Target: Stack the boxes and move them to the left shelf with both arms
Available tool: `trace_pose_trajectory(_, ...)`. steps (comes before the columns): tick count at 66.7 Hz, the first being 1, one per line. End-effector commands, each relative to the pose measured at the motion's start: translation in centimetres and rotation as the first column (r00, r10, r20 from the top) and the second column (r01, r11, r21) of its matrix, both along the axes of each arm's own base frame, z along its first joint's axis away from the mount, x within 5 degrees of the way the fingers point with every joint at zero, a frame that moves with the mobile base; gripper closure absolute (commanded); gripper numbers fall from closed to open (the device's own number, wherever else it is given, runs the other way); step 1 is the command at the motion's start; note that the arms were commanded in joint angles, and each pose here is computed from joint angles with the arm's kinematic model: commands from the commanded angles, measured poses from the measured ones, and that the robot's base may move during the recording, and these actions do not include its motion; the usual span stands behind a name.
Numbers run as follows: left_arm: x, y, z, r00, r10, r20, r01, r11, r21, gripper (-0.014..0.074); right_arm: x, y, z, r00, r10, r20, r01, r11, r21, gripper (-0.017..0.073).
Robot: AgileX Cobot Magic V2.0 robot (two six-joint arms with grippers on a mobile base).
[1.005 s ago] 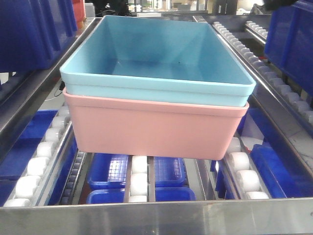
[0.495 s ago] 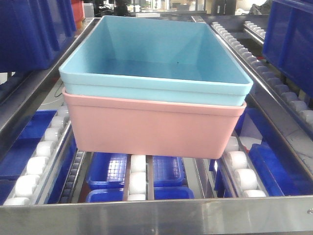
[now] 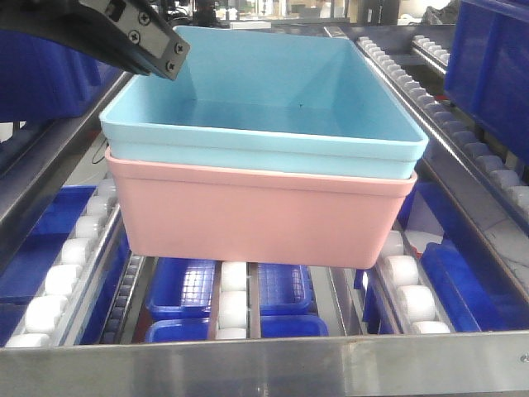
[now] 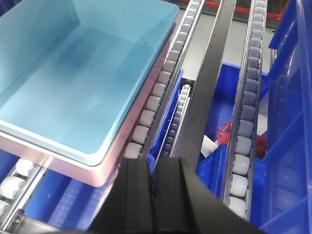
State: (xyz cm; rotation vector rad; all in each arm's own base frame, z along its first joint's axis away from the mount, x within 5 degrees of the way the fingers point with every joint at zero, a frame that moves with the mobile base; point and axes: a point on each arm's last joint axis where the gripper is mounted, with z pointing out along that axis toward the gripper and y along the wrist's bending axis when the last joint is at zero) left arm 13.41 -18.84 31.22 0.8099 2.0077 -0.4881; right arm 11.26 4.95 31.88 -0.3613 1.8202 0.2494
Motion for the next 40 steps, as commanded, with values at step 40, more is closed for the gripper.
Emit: trace_pose_trajectory(40,-2.2,0.5,2.4,0.989,-0.137,0.048,0.145,0.952,-0.268,0.0576,0.0,0.2,1.6,0.994,0.029,0.104,-0.031,0.999,0.025,0.0504)
